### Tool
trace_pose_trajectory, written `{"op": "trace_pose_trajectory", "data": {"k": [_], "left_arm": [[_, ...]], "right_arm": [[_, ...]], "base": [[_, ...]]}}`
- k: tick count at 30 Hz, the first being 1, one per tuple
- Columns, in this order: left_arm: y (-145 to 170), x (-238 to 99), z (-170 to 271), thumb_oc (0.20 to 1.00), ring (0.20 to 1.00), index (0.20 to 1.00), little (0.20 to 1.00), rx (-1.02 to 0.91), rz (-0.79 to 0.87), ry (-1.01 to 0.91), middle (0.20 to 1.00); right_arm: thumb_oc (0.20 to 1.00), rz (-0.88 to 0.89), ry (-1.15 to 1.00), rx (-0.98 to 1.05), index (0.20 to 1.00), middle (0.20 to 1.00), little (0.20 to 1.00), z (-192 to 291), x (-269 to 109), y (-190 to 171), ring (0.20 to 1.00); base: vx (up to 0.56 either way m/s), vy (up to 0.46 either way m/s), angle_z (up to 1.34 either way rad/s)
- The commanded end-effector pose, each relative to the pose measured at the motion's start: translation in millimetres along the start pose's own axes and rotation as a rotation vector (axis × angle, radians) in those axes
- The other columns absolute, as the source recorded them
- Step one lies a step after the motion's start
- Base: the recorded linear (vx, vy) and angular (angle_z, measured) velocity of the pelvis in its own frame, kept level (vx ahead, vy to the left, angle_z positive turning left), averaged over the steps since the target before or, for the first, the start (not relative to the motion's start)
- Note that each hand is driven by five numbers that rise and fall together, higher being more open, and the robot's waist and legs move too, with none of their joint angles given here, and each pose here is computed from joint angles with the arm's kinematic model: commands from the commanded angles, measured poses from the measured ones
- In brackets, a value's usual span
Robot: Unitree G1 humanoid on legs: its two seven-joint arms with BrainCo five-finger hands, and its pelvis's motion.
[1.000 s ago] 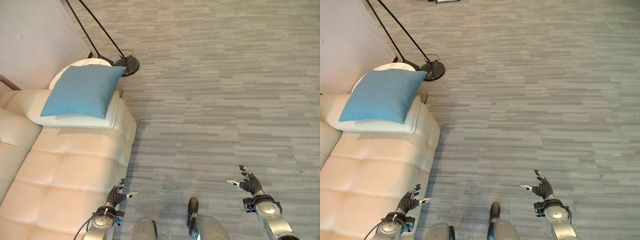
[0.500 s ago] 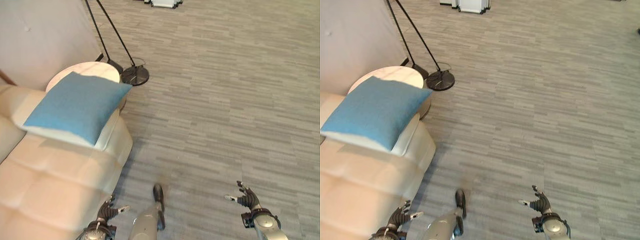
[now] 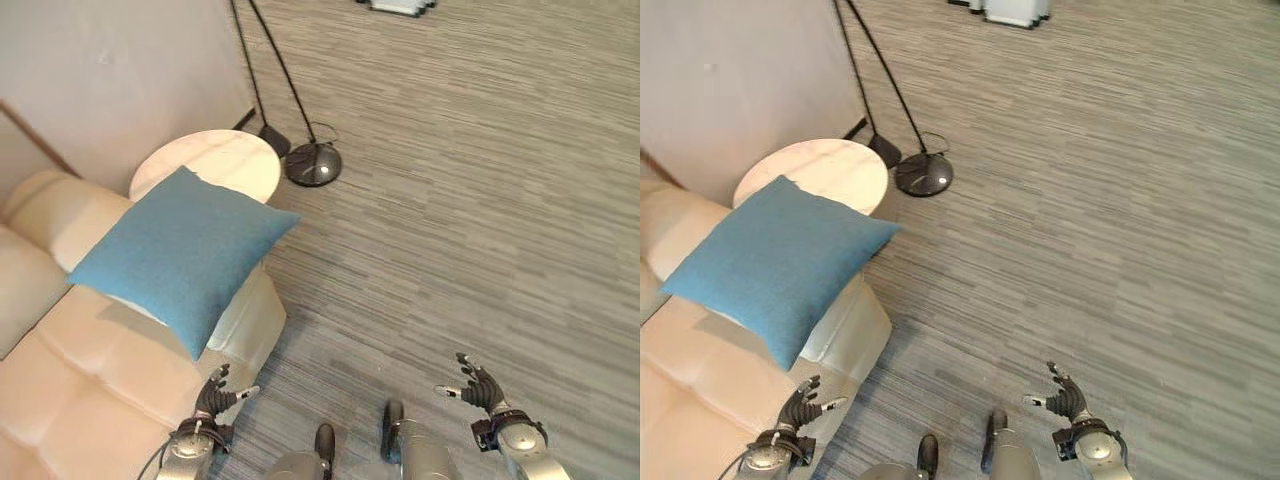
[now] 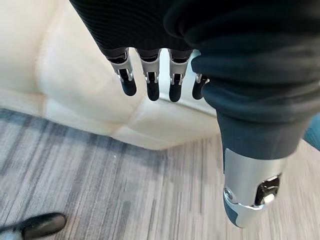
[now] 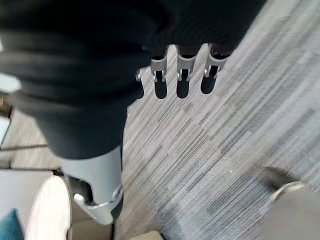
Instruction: Pick up all the scattered cushions and arrange them neatly on the sofa.
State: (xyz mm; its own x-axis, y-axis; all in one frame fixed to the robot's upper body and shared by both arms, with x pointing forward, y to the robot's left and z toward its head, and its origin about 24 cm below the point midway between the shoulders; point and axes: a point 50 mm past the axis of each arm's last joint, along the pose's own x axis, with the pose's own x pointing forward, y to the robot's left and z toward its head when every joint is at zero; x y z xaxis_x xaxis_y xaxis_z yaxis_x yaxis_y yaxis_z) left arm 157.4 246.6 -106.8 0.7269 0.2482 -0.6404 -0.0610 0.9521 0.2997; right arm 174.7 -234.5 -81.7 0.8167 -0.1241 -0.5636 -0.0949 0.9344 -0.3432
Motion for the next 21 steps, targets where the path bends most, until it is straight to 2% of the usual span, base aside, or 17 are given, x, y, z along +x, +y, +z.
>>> {"op": "trace_pose_trajectory", "data": {"k": [1, 3, 7, 16, 21], "left_arm": [[3.0, -3.3, 5.3, 1.000, 1.000, 1.000, 1.000, 0.065, -0.030, -0.057, 1.000], [-0.4, -2.2, 6.4, 1.000, 1.000, 1.000, 1.000, 0.054, -0.044, -0.057, 1.000], [2.4, -2.9, 6.1, 1.000, 1.000, 1.000, 1.000, 0.034, -0.035, -0.056, 1.000], [5.4, -0.7, 5.3, 1.000, 1.000, 1.000, 1.000, 0.025, -0.009, -0.046, 1.000], [10.0, -8.1, -14.1, 1.000, 1.000, 1.000, 1.000, 0.026, 0.002, 0.020, 1.000]], "right_arm": [[1.000, -0.059, -0.046, 0.044, 1.000, 1.000, 1.000, 6.1, -0.4, -18.2, 1.000], [1.000, -0.070, -0.063, 0.055, 1.000, 1.000, 1.000, 10.8, 2.4, -21.7, 1.000], [1.000, -0.080, -0.074, 0.069, 1.000, 1.000, 1.000, 12.8, 2.3, -26.2, 1.000], [1.000, -0.098, -0.021, 0.047, 1.000, 1.000, 1.000, 1.9, 2.1, -28.6, 1.000], [1.000, -0.049, -0.020, -0.010, 1.000, 1.000, 1.000, 1.9, 0.5, -21.0, 1.000]], "base": [[0.24, -0.091, 2.19], [0.25, -0.126, 2.28], [0.24, -0.134, 1.21], [0.26, 0.030, 0.66], [0.38, 0.181, 0.09]]}}
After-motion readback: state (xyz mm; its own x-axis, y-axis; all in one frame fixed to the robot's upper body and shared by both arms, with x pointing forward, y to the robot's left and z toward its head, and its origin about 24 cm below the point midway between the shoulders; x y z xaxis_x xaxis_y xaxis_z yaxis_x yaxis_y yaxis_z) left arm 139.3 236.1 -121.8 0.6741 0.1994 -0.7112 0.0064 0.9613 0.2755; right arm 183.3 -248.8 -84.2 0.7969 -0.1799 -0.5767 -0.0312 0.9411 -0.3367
